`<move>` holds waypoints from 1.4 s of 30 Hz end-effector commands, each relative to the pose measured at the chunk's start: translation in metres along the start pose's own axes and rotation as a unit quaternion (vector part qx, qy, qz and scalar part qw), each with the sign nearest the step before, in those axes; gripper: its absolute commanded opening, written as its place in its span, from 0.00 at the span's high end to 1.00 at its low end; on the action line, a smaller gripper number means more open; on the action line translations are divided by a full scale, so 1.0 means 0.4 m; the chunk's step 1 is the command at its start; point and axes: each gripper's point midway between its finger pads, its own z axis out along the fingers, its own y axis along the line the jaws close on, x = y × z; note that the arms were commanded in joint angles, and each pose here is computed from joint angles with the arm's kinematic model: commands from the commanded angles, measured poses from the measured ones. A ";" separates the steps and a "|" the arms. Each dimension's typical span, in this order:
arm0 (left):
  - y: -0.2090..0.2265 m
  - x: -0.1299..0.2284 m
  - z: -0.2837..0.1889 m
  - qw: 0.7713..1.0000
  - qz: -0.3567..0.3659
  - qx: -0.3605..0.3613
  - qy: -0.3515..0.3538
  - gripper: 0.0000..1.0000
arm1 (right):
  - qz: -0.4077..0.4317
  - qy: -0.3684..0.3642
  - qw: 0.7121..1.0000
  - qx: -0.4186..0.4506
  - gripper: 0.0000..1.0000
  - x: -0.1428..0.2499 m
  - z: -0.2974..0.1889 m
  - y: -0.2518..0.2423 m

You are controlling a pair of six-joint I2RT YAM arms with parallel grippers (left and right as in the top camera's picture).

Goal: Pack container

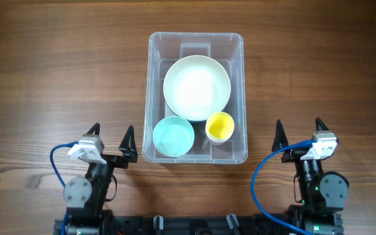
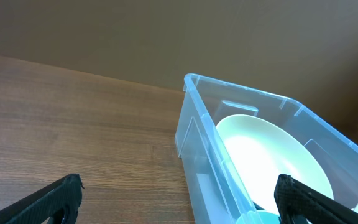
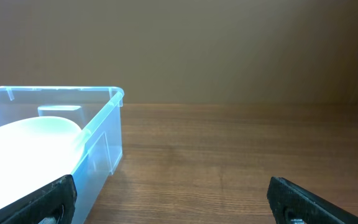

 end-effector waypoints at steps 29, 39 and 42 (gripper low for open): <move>0.011 0.004 0.000 1.000 0.009 -0.010 -0.001 0.00 | -0.006 -0.003 1.000 0.006 0.00 -0.002 0.000 -0.004; 0.011 0.004 0.000 1.000 0.009 -0.010 -0.001 0.00 | -0.006 -0.003 1.000 0.006 0.00 -0.002 0.000 -0.004; 0.011 0.004 0.000 1.000 0.009 -0.010 -0.001 0.00 | -0.006 -0.003 1.000 0.006 0.00 -0.002 0.000 -0.004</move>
